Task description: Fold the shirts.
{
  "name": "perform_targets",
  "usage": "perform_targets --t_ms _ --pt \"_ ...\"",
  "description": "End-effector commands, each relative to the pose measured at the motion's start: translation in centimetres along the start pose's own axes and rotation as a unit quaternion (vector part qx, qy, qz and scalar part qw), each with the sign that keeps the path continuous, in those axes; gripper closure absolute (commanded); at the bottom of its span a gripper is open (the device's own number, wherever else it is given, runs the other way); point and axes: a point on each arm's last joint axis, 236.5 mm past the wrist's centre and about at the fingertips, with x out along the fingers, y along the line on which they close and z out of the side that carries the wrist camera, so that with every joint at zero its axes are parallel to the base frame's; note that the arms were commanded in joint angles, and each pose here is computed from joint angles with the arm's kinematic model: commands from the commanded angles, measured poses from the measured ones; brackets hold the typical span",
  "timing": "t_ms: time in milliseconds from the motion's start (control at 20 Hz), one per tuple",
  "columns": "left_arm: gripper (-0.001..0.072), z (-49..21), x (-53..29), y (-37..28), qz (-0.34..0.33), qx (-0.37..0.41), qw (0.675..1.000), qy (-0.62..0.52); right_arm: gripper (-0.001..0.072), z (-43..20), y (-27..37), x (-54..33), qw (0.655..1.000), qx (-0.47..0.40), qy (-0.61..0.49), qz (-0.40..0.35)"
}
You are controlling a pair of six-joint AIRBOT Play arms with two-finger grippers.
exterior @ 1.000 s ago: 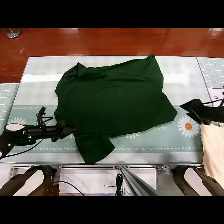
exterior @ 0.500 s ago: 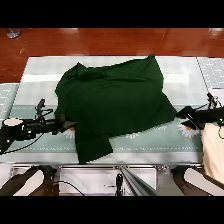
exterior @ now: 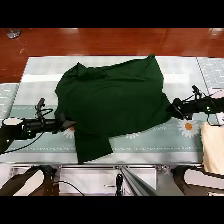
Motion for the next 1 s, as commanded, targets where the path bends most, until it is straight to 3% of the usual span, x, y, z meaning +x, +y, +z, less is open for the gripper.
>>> perform_targets --t_ms 0,150,250,400,550,750,950 --pt "0.0684 0.5 -0.2 -0.5 -0.003 0.004 1.0 -0.005 0.0693 0.7 2.0 0.6 1.0 -0.024 -0.001 0.012" --pt "0.0685 3.3 -1.7 -3.5 -0.021 0.04 0.999 -0.028 0.0694 2.9 6.0 -2.7 0.996 -0.078 -0.025 0.026" --pt "0.0685 8.0 -4.9 -9.4 -0.053 0.096 0.99 -0.084 0.0694 6.5 11.6 -9.7 0.984 -0.132 -0.109 0.05" --pt "0.0685 14.2 -14.2 -23.0 -0.107 0.242 0.939 -0.219 0.0694 9.3 21.8 -26.3 0.92 -0.233 -0.305 0.078" --pt "0.0686 14.5 -24.4 -34.9 -0.13 0.365 0.859 -0.335 0.0694 3.9 27.5 -40.6 0.834 -0.306 -0.455 0.067" --pt "0.0686 10.6 -33.5 -40.2 -0.027 0.453 0.778 -0.434 0.0694 -7.5 27.0 -49.6 0.757 -0.338 -0.559 0.017" --pt "0.0686 5.1 -41.2 -39.3 0.108 0.475 0.695 -0.528 0.0694 -17.4 24.8 -52.3 0.722 -0.346 -0.599 -0.008"
